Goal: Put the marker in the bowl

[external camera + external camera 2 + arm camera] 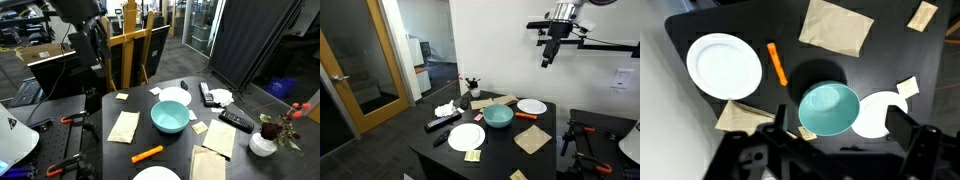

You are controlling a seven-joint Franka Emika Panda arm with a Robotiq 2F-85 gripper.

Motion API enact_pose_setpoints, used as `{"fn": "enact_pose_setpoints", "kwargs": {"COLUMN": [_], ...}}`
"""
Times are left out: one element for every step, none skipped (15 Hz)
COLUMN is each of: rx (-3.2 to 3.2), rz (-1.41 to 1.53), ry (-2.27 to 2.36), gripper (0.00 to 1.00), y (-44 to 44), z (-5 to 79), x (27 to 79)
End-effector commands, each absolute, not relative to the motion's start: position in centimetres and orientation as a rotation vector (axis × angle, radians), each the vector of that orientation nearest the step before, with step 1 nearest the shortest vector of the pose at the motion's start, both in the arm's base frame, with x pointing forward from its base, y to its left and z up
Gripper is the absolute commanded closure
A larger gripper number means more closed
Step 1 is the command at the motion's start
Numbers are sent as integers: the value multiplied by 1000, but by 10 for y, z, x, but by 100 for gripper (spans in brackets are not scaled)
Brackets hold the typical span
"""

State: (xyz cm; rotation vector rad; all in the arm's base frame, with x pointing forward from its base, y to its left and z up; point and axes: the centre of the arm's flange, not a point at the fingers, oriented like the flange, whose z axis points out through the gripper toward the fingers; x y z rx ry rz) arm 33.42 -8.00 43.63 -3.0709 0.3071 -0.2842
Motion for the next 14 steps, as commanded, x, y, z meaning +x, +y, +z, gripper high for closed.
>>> {"fn": "enact_pose_setpoints", "kwargs": {"rx": [-3136,-3143,-3148,-3146,-3147,-3141,-3143,-3153,-3159,-3170,-3180,-3187,-3195,-3201], "rz": [-309,-319,-345,-372,-384,-370,-358,-329,-307,-277,-255,-224,-207,-188], "ry": [254,237,223,201,179,146,121,87,58,30,12,-13,-31,-48], "gripper": [0,0,0,0,0,0,0,0,0,0,0,0,0,0], "y": [-106,-111,-116,-122,-127,-133,-137,-142,-145,-149,-151,-153,-154,-155], "z": [400,389,380,372,364,354,344,335,324,313,302,293,282,274], "x": [335,335,337,341,345,349,350,352,353,355,356,357,358,359]}}
